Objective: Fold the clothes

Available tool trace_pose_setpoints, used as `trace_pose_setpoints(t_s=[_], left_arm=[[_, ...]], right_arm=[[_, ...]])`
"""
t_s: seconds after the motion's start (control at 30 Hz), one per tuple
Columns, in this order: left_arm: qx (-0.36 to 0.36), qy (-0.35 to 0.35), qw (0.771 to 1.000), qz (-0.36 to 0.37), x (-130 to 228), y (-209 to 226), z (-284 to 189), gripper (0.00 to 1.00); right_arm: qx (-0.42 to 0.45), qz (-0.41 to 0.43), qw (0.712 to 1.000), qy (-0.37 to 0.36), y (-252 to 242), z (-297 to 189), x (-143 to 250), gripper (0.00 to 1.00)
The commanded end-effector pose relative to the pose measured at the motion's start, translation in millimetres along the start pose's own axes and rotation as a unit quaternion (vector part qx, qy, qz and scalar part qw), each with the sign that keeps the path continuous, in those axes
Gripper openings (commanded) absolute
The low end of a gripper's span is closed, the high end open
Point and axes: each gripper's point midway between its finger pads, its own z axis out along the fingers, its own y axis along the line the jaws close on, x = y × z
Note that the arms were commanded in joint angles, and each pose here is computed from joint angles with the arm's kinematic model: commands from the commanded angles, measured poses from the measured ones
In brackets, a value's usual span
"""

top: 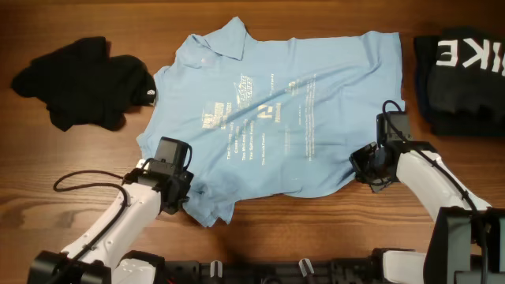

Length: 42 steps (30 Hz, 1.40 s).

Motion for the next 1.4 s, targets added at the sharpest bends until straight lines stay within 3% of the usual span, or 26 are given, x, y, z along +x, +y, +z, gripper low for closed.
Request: trace_pose_setpoints(t_s=[0.0, 0.23, 0.43, 0.83, 1.1, 1.37], left_arm=[[-0.008, 0.042, 0.997, 0.057, 16.8, 13.4, 3.4, 0.04], [0.047, 0.022, 0.991, 0.127, 5.5, -14.7, -48.9, 0.04], [0.045, -0.02, 0.991, 0.125, -7.6, 2.5, -93.1, 0.04], [0.025, -0.044, 0.991, 0.122, -11.9, 32.8, -108.8, 0.04], [0.108, -0.169, 0.975, 0.092, -57.6, -24.2, -120.7, 0.04], [0.127, -0.211, 0.966, 0.079, -81.1, -82.2, -89.2, 0.04]], right_arm=[[0.101, -0.016, 0.991, 0.082, -63.7, 24.5, 43.9, 0.04], [0.06, -0.047, 0.995, 0.06, -40.6, -25.6, 35.7, 0.04], [0.022, -0.062, 0.997, 0.034, -33.3, -81.1, 37.0, 0.04], [0.029, -0.058, 0.998, 0.027, -66.8, -114.0, 56.5, 0.04], [-0.067, -0.131, 0.987, -0.067, -4.6, -109.9, 11.4, 0.04], [-0.089, -0.167, 0.978, -0.09, 42.1, -76.1, -20.5, 0.04]])
